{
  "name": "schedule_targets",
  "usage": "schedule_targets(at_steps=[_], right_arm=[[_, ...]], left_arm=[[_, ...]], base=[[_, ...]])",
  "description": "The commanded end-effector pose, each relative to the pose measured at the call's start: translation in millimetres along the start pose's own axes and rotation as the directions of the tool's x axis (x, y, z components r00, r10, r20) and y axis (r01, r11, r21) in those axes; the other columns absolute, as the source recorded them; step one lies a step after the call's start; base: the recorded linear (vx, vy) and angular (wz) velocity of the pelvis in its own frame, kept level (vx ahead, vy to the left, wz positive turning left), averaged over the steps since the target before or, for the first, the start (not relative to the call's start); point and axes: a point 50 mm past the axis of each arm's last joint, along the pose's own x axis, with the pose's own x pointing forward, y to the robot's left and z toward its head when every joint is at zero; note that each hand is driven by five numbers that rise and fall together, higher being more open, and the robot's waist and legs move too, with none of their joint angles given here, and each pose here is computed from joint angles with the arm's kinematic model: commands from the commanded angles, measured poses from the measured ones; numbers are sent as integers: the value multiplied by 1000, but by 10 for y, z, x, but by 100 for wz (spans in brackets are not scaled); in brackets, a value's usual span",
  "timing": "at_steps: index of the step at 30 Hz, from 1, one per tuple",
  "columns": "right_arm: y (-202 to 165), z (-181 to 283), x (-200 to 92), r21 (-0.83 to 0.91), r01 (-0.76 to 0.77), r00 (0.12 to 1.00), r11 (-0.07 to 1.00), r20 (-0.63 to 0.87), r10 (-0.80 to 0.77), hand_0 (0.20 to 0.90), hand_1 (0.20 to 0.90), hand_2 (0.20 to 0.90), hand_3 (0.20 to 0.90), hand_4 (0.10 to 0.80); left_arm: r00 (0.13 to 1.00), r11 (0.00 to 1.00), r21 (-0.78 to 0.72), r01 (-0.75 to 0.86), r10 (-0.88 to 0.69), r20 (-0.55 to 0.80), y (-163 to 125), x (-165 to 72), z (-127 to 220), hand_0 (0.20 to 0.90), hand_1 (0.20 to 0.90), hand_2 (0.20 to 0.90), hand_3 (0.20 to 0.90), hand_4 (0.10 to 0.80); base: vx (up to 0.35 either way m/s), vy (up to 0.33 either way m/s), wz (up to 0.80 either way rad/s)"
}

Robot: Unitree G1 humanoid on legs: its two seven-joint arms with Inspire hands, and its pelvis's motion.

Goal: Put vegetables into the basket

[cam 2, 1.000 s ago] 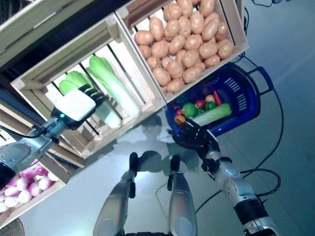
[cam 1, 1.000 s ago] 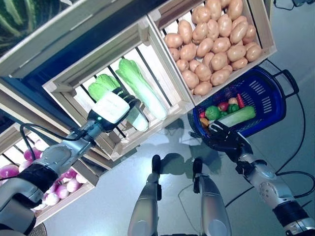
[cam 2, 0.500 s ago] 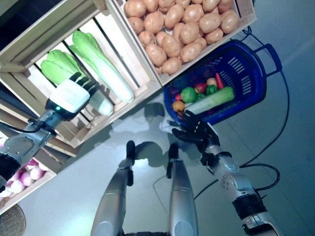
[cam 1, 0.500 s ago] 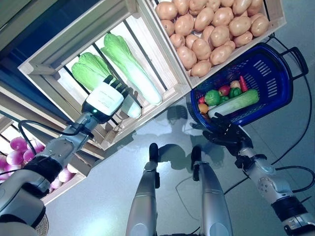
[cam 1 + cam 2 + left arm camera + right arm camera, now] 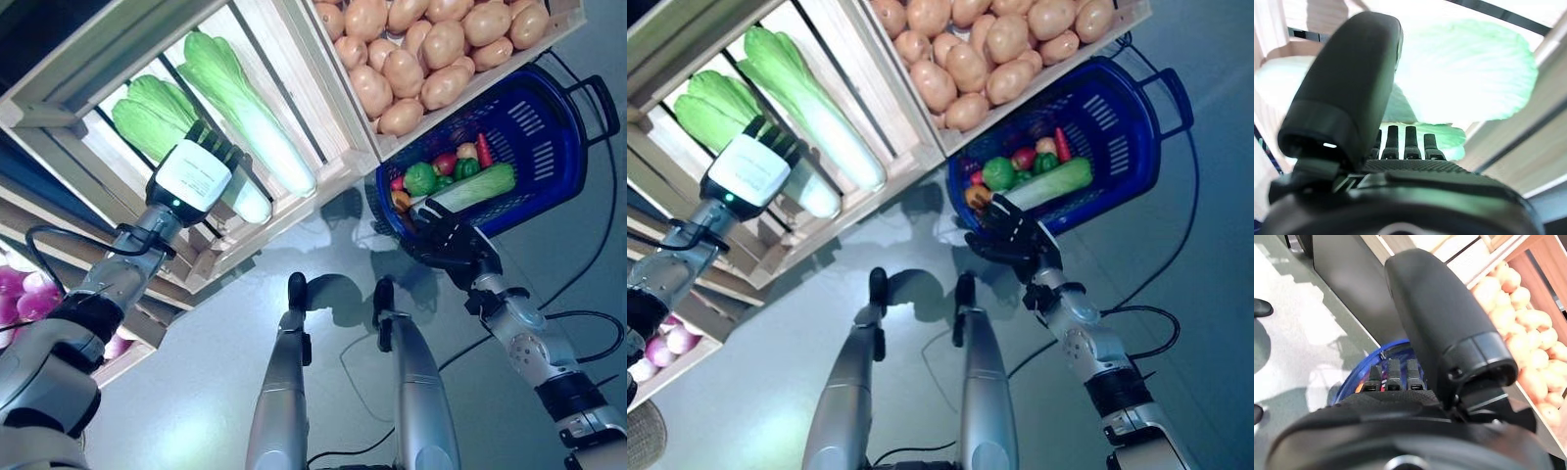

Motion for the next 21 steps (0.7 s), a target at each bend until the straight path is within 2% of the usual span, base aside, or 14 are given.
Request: schedule_targets(at_steps=[1,9,16,21], right_arm=[[84,326,-3,45,-40,980,998,197,31,900,900,900,900,800],[168,368,51,57,-64,976,996,210,50,900,900,900,900,800],[196,454,108,57,-54,973,997,225,40,900,900,900,900,800],[206,515,129,48,-57,970,997,241,44,900,900,900,900,800]], left_arm=[[957,972,114,-208,226,-183,325,178,-483,900,900,900,900,800],[947,948,98,-303,311,-81,455,336,-347,900,900,900,900,800],[964,964,33,-265,266,-4,507,466,-190,900,900,900,900,800],[961,961,36,-274,275,-9,566,532,-168,900,900,900,900,800]], base=[[0,0,0],[-14,-14,4],[-2,-1,0],[-21,-8,4]])
